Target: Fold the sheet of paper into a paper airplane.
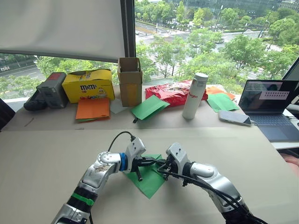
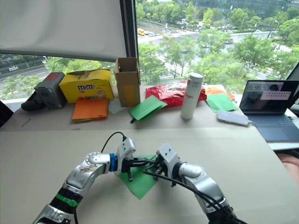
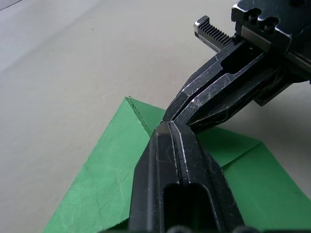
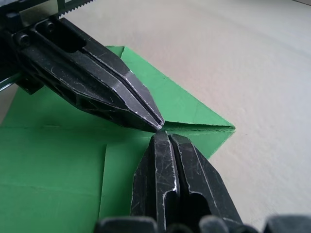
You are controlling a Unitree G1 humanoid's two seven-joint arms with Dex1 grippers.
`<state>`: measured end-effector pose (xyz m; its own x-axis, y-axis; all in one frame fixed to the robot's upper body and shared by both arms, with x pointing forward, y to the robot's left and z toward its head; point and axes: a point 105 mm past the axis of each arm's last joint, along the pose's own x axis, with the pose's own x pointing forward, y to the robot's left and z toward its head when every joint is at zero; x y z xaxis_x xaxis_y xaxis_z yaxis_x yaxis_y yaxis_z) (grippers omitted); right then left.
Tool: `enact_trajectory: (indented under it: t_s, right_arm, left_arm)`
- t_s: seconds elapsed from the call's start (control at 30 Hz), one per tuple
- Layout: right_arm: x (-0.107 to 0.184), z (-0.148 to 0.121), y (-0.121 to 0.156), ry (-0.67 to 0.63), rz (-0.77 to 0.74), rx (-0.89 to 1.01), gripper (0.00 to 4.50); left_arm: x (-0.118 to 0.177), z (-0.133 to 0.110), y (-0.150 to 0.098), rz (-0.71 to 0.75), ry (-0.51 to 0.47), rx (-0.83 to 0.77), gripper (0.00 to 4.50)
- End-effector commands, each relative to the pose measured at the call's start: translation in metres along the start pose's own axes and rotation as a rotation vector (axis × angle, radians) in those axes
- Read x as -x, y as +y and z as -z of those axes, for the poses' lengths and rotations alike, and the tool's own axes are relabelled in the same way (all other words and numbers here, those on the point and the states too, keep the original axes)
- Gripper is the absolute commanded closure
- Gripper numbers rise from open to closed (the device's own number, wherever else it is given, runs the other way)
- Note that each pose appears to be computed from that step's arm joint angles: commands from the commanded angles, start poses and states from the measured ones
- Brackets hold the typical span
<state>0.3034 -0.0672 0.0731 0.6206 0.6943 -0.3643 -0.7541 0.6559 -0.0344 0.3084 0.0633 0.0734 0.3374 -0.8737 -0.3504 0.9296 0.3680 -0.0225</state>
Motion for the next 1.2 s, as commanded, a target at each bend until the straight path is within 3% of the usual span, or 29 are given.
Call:
enact_trajectory:
  t_s: [0.03, 0.37, 0.57, 0.87, 1.2]
  right_arm:
    - [0.006, 0.006, -0.012, 0.015, 0.056, -0.062, 4.5]
    - [0.001, -0.015, -0.013, -0.055, 0.04, 0.023, 4.5]
    - [-0.001, 0.008, -0.015, 0.028, 0.04, 0.043, 4.5]
    - [0.014, 0.032, 0.008, 0.099, -0.05, 0.077, 4.5]
    - [0.018, 0.033, 0.025, 0.121, -0.099, 0.243, 4.5]
  left_arm:
    - [-0.001, -0.001, -0.003, 0.012, -0.003, -0.007, 4.47]
    - [-0.01, 0.008, -0.014, 0.048, 0.022, -0.008, 4.47]
    - [-0.008, 0.011, -0.01, 0.036, 0.043, -0.018, 4.47]
    - [-0.006, 0.014, -0.003, 0.032, 0.066, -0.024, 4.47]
    - [-0.009, 0.012, 0.001, 0.072, 0.08, -0.027, 4.47]
